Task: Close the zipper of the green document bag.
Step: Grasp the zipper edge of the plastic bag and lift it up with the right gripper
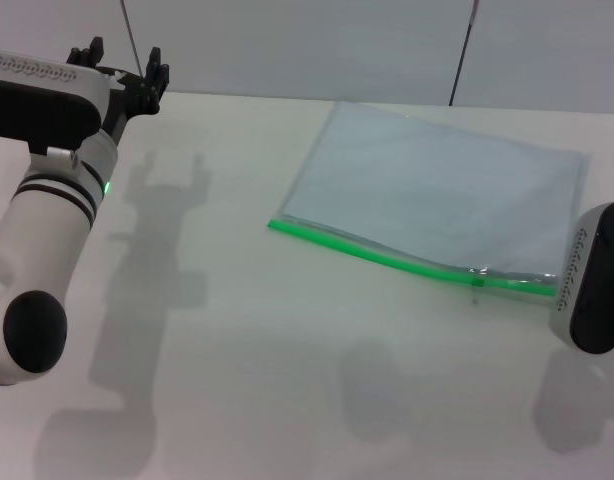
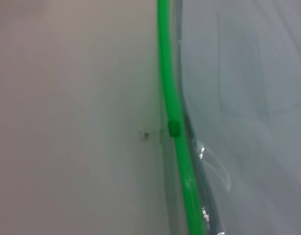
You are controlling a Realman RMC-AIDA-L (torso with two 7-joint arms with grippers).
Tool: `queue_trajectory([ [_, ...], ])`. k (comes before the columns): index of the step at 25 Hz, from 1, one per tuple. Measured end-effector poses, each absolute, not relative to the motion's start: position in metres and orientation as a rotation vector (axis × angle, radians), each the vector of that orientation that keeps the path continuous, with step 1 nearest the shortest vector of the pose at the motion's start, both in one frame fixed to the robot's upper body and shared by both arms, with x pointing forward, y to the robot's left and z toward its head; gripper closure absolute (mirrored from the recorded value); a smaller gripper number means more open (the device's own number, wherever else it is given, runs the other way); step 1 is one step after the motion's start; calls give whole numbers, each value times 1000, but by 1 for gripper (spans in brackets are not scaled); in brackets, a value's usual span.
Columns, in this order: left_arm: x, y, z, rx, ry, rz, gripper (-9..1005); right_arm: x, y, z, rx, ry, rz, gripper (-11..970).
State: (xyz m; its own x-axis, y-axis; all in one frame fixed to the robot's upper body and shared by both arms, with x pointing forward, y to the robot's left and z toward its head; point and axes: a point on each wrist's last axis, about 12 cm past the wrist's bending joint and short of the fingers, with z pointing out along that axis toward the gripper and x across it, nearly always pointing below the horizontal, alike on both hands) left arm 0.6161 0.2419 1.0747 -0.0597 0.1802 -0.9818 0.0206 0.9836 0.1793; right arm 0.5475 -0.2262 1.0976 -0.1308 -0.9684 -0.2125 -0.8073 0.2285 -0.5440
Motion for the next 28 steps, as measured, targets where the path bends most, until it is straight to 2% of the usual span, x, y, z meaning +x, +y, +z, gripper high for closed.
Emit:
queue_trajectory([
  [28, 618, 239, 1077, 157, 1622, 124, 297, 567, -219, 1103, -1525, 1956, -413, 374],
])
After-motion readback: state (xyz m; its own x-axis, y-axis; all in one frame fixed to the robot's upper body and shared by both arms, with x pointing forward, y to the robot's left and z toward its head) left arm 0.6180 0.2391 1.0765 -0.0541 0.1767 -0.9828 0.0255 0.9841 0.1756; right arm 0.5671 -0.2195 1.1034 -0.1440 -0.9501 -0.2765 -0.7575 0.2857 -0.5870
